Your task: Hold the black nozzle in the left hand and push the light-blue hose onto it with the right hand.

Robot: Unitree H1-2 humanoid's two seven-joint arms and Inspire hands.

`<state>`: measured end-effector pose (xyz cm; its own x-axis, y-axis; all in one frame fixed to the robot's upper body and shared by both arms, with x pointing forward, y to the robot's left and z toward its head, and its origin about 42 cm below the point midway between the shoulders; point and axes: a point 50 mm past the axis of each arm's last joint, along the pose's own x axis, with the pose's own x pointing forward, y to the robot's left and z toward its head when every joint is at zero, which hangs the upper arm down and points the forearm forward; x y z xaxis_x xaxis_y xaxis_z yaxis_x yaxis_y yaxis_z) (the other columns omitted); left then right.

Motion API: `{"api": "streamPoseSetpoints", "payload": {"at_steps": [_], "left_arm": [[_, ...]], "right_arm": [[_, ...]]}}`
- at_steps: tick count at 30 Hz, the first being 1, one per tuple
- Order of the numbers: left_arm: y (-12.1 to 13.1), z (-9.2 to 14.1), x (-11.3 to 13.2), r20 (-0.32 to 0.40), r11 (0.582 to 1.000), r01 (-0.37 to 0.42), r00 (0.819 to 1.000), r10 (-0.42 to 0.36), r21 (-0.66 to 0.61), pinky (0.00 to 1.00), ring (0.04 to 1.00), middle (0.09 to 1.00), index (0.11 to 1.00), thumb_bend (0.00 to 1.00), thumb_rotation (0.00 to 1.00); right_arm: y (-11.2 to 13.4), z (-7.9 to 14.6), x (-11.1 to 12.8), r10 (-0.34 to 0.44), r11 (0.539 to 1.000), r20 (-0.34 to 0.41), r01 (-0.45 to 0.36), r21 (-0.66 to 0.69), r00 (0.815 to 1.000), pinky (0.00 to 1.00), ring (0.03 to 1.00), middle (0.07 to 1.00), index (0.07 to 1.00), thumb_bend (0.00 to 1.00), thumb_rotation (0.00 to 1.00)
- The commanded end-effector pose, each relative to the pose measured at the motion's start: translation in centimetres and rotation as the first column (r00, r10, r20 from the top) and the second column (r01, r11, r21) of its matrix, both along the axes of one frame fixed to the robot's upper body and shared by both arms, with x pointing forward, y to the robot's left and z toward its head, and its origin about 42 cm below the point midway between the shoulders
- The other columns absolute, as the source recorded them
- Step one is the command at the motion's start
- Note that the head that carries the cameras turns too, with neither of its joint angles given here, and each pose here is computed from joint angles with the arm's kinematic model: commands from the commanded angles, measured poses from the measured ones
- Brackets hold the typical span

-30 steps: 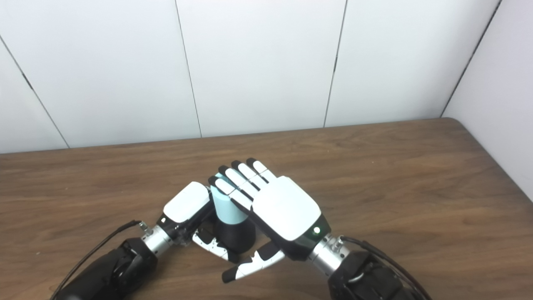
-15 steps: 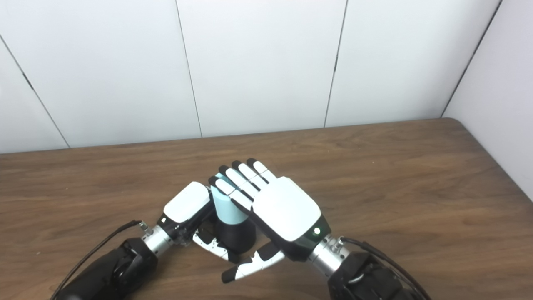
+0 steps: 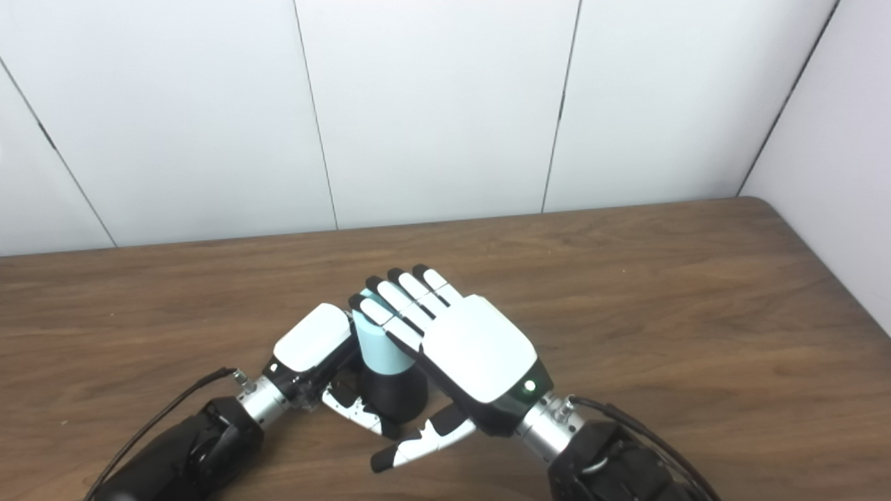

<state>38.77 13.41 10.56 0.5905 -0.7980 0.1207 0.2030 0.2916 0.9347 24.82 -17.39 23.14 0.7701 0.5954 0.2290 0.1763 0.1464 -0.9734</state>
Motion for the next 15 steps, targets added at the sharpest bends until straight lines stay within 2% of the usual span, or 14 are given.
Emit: {"api": "streamPoseSetpoints", "payload": {"at_steps": [1, 15], "left_arm": [[2.30, -13.70, -11.49, -0.412, 0.942, 0.135, 0.911, 0.004, 0.306, 0.18, 0.225, 0.472, 0.488, 0.52, 0.00], [2.26, -13.53, -11.51, -0.413, 0.943, 0.133, 0.911, 0.005, 0.304, 0.19, 0.234, 0.472, 0.489, 0.52, 0.00]], "right_arm": [[-0.37, -4.22, -0.57, -0.021, 0.987, -0.214, -0.014, -0.163, 0.977, 1.00, 0.981, 0.984, 0.939, 0.88, 0.90], [-0.25, -4.42, -0.71, -0.012, 0.986, -0.232, -0.028, -0.167, 0.973, 0.99, 0.974, 0.979, 0.932, 0.88, 0.90]]}}
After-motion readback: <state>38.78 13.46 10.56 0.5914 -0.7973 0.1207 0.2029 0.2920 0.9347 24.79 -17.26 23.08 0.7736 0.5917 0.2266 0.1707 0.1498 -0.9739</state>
